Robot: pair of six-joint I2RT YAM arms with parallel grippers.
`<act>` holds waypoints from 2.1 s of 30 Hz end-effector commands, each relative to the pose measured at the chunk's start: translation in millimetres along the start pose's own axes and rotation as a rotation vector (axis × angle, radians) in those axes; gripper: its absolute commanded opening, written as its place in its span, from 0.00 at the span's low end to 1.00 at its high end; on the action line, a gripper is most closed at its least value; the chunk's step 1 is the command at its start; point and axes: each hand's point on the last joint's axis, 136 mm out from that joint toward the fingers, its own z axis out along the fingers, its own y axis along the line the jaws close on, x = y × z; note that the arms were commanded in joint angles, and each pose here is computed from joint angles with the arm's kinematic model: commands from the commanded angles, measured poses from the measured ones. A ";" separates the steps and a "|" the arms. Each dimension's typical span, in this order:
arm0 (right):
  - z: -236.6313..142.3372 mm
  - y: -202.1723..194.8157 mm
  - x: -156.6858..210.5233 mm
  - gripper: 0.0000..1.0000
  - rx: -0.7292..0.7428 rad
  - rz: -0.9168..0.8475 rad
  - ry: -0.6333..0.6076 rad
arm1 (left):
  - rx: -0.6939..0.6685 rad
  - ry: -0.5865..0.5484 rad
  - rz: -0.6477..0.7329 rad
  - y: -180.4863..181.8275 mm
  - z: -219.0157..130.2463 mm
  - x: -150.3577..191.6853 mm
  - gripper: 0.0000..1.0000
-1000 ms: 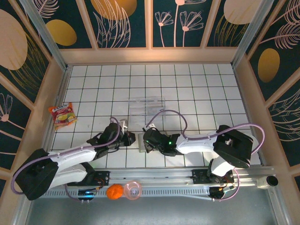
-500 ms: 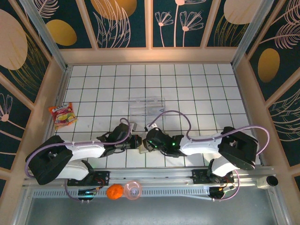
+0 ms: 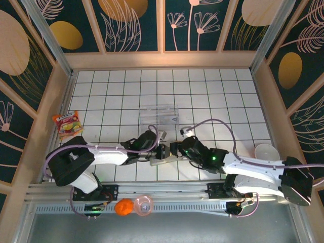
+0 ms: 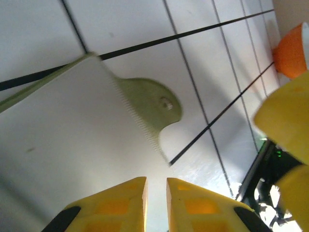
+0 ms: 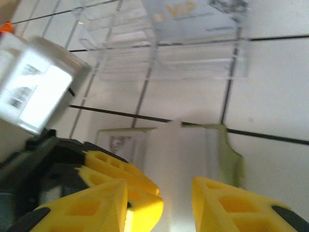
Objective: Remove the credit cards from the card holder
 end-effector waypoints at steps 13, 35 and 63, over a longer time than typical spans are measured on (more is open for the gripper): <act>-2.1 -0.2 1.5 0.25 -0.053 -0.005 0.049 | 0.115 -0.239 0.042 -35.7 -31.4 -45.0 0.29; 54.1 -42.2 81.3 0.16 0.110 0.070 0.317 | -0.308 -0.161 -0.034 92.9 -56.7 8.7 0.29; 70.4 29.9 32.0 0.25 -0.201 0.081 0.348 | -0.285 -0.149 -0.060 97.5 -49.4 16.9 0.06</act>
